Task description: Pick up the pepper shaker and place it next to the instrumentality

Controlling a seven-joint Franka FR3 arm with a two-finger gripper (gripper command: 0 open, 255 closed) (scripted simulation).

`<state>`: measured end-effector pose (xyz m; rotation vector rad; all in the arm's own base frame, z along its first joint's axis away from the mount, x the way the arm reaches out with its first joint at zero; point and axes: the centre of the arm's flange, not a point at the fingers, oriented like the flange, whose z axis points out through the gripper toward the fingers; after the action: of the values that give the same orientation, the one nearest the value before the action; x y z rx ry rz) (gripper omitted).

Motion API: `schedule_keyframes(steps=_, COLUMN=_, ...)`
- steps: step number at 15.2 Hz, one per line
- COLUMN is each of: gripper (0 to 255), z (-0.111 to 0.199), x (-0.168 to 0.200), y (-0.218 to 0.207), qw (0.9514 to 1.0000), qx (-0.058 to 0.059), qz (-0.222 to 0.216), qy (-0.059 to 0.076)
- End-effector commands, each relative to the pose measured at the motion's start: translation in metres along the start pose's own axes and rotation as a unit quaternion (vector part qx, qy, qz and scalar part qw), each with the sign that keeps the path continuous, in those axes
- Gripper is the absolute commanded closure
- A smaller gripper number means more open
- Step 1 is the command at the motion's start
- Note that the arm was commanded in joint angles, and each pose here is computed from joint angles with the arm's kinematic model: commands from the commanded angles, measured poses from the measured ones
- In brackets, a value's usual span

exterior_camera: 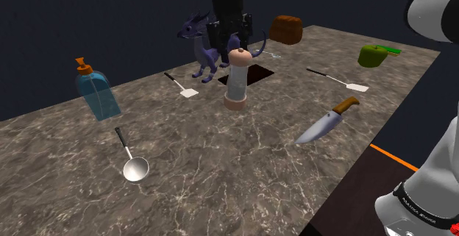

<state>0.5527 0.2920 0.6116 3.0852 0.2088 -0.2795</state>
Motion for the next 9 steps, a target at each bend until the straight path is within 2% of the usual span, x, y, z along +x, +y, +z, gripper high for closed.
schedule_keyframes(steps=1, gripper=255, z=0.000, x=-0.003, y=0.025, qw=1.0000, qx=0.000, qz=0.000, qy=0.000)
schedule_keyframes(steps=9, gripper=255, z=0.004, x=-0.010, y=0.130, qw=1.0000, qx=0.000, qz=0.000, qy=0.000)
